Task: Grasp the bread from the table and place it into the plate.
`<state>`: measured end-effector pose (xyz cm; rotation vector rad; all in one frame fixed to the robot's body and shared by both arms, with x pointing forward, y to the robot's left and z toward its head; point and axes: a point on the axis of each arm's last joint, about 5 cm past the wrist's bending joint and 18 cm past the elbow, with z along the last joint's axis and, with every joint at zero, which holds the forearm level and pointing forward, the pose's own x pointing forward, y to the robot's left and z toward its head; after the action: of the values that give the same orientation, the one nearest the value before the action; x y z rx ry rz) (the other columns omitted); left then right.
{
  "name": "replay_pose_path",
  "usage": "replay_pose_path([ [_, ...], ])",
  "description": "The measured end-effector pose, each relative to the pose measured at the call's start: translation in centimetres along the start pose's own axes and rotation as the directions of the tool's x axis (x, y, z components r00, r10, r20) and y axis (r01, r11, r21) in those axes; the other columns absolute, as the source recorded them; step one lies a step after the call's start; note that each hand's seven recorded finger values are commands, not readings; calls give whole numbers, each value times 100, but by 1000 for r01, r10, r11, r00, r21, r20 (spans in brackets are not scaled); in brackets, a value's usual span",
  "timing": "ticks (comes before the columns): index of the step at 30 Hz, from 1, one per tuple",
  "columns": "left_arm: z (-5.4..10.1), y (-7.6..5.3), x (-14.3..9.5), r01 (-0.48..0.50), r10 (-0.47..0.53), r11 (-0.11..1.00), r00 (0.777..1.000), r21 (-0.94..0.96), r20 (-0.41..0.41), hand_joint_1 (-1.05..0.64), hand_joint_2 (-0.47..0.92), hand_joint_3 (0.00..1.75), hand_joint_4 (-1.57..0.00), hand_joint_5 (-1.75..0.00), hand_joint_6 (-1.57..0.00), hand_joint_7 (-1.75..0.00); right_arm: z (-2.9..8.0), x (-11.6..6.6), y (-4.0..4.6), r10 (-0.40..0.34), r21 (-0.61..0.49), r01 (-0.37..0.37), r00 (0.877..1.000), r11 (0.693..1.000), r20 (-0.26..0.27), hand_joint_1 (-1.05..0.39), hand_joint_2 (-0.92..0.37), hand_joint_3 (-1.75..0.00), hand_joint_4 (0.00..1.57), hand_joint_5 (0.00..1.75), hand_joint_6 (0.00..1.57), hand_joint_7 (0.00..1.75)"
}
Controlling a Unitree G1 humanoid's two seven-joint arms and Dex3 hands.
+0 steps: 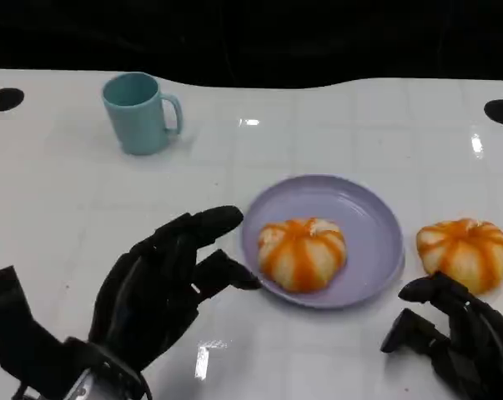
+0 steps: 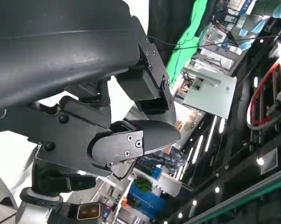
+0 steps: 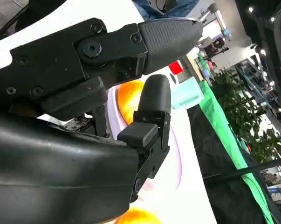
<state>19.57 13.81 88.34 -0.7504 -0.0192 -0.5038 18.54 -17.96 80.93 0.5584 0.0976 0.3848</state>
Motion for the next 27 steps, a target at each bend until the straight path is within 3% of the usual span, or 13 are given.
replay_pose_path([
  [4, -71, 45, -136, -87, 85, 994, 996, -66, -26, -53, 92, 43, -66, -175, -66, -115, 10, -7, 1, -6, 4, 6, 1000, 1000, -1, -51, -92, -21, 67, 148, 62, 114],
  [9, -62, 49, -143, -96, 95, 993, 995, -69, -23, -53, 92, 43, -66, -175, -65, -117, 8, -2, 10, -6, 7, 6, 1000, 1000, -1, -51, -92, -21, 68, 147, 63, 113],
  [10, -65, 46, -141, -96, 94, 993, 995, -72, -24, -51, 92, 40, -71, -175, -59, -142, 7, -4, 9, -7, 8, 7, 1000, 1000, -2, -51, -92, -21, 69, 149, 64, 114],
  [13, -73, 79, -175, -122, 116, 989, 991, -87, -63, -50, 92, 38, -74, -175, -53, -162, 6, -11, 9, -8, 6, 8, 1000, 1000, -3, -51, -92, -22, 69, 150, 64, 115],
  [18, -108, 136, -273, -186, 173, 976, 978, -110, -120, -50, 92, 36, -74, -175, -53, -167, 12, -28, 9, -15, -1, 15, 1000, 1000, -2, -52, -92, -22, 68, 151, 64, 115],
  [27, -104, 126, -285, -162, 149, 981, 982, -111, -113, -51, 92, 34, -75, -175, -54, -167, 19, -40, 8, -14, 1, 14, 1000, 1000, -10, -53, -92, -21, 68, 150, 63, 115],
])
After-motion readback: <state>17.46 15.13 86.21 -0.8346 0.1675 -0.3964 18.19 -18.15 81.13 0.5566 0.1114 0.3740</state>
